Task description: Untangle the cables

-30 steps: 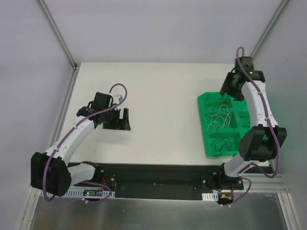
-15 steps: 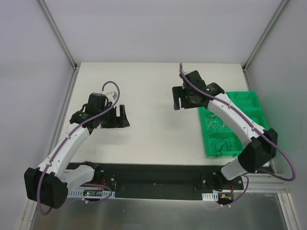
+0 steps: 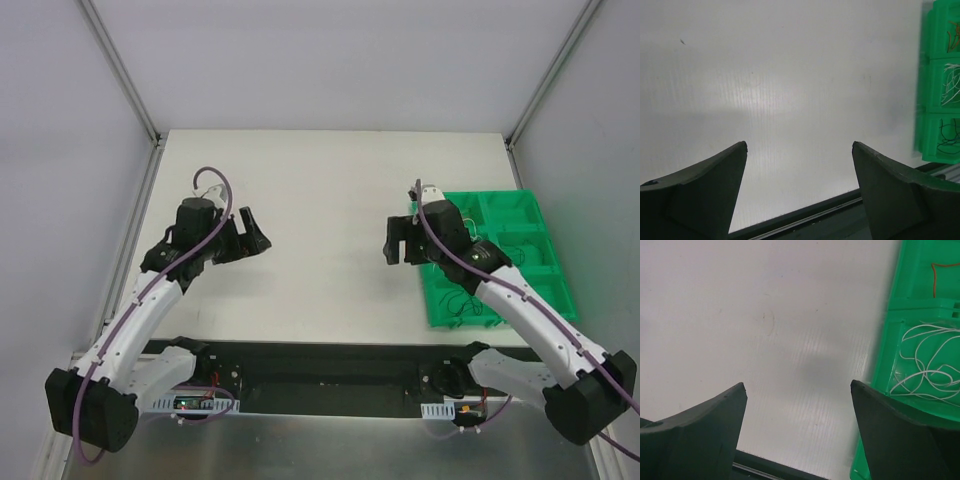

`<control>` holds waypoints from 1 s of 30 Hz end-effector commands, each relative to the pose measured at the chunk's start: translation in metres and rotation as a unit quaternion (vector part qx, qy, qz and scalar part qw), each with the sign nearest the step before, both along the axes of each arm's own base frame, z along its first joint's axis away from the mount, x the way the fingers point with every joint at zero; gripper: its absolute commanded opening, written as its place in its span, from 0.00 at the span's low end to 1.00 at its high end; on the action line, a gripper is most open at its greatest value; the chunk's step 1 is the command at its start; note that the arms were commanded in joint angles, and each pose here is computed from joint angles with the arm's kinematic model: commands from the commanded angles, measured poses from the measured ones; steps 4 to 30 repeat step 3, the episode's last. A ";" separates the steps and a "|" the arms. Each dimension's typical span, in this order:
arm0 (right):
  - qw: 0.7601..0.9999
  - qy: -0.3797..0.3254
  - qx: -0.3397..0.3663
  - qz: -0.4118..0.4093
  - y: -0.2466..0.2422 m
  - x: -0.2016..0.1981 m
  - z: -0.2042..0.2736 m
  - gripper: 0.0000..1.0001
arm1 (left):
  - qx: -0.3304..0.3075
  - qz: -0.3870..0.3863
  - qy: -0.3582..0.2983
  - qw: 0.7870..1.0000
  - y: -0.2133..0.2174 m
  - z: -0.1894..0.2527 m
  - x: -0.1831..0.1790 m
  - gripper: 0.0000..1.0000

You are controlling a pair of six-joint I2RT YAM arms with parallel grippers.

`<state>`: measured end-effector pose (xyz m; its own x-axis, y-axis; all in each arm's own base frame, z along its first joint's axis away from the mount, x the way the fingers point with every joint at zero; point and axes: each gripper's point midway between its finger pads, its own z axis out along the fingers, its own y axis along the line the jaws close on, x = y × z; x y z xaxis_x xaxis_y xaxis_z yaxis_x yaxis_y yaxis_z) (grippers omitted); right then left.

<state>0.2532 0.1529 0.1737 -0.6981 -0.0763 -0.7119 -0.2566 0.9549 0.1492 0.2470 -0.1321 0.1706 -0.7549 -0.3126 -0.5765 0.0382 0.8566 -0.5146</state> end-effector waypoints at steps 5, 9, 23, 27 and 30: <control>0.995 -0.088 0.041 0.011 0.004 0.008 0.023 0.89 | -0.043 0.039 -0.030 0.998 -0.006 0.022 0.023 0.87; 0.995 -0.088 0.041 0.011 0.004 0.008 0.023 0.89 | -0.043 0.039 -0.030 0.998 -0.006 0.022 0.023 0.87; 0.995 -0.088 0.041 0.011 0.004 0.008 0.023 0.89 | -0.043 0.039 -0.030 0.998 -0.006 0.022 0.023 0.87; 0.995 -0.088 0.041 0.011 0.004 0.008 0.023 0.89 | -0.043 0.039 -0.030 0.998 -0.006 0.022 0.023 0.87; 0.995 -0.088 0.041 0.011 0.004 0.008 0.023 0.89 | -0.043 0.039 -0.030 0.998 -0.006 0.022 0.023 0.87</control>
